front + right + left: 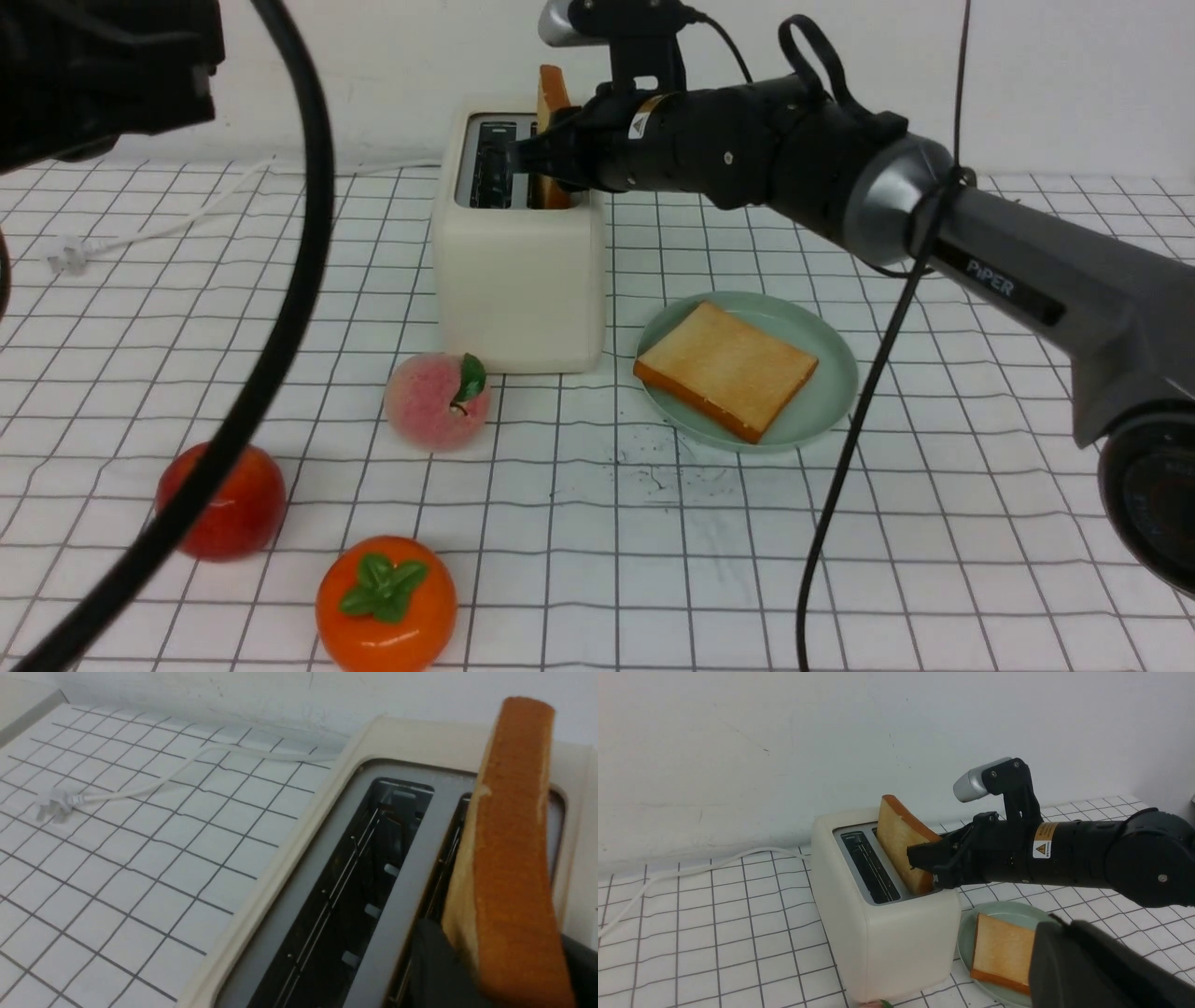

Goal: Take toasted bread from bread machine on white checkered table place on plate.

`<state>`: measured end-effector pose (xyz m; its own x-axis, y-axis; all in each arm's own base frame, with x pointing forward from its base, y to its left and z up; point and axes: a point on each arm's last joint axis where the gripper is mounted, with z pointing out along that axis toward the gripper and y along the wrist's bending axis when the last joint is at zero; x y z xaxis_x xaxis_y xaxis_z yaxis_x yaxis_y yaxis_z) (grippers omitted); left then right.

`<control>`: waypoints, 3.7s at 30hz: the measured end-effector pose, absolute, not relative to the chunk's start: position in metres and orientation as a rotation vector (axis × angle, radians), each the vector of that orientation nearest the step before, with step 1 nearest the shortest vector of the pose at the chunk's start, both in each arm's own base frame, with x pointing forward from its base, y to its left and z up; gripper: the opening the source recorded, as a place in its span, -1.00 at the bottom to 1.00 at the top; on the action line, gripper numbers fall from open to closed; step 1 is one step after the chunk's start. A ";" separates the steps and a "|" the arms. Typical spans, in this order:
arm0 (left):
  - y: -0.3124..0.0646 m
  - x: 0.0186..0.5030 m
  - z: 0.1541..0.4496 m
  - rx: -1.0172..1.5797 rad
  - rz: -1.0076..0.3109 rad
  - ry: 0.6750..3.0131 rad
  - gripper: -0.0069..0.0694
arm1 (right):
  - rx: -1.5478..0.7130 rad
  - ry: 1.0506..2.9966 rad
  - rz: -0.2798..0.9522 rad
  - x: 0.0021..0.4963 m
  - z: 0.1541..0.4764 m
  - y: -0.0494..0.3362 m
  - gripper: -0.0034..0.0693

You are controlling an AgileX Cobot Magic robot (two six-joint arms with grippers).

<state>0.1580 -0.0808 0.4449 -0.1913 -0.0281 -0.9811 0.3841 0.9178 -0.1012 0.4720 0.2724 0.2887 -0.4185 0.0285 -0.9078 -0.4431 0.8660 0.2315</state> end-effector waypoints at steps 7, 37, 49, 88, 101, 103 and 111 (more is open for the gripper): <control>-0.081 0.158 0.445 0.270 -0.379 1.732 -0.85 | -0.299 1.921 0.543 0.473 0.289 0.273 -0.56; -0.079 0.157 0.437 0.265 -0.352 1.815 -0.85 | -0.516 1.960 0.478 0.340 0.479 0.193 -0.57; -0.095 0.158 0.419 0.440 -0.425 1.973 -0.85 | -0.202 2.291 0.718 0.331 0.384 0.068 -0.57; -0.128 0.175 0.393 0.681 -0.580 2.073 -0.85 | 0.085 2.335 0.965 0.434 0.206 0.051 0.31; -0.121 0.167 0.412 0.631 -0.574 1.924 -0.85 | -0.125 2.331 0.645 0.341 0.351 0.004 -0.10; -0.113 0.158 0.419 0.588 -0.572 1.852 -0.85 | -0.192 2.302 0.540 0.305 0.386 0.005 -0.37; -0.073 0.110 0.399 0.354 -0.610 1.584 -0.85 | -0.243 2.302 0.443 0.214 0.437 0.014 -0.91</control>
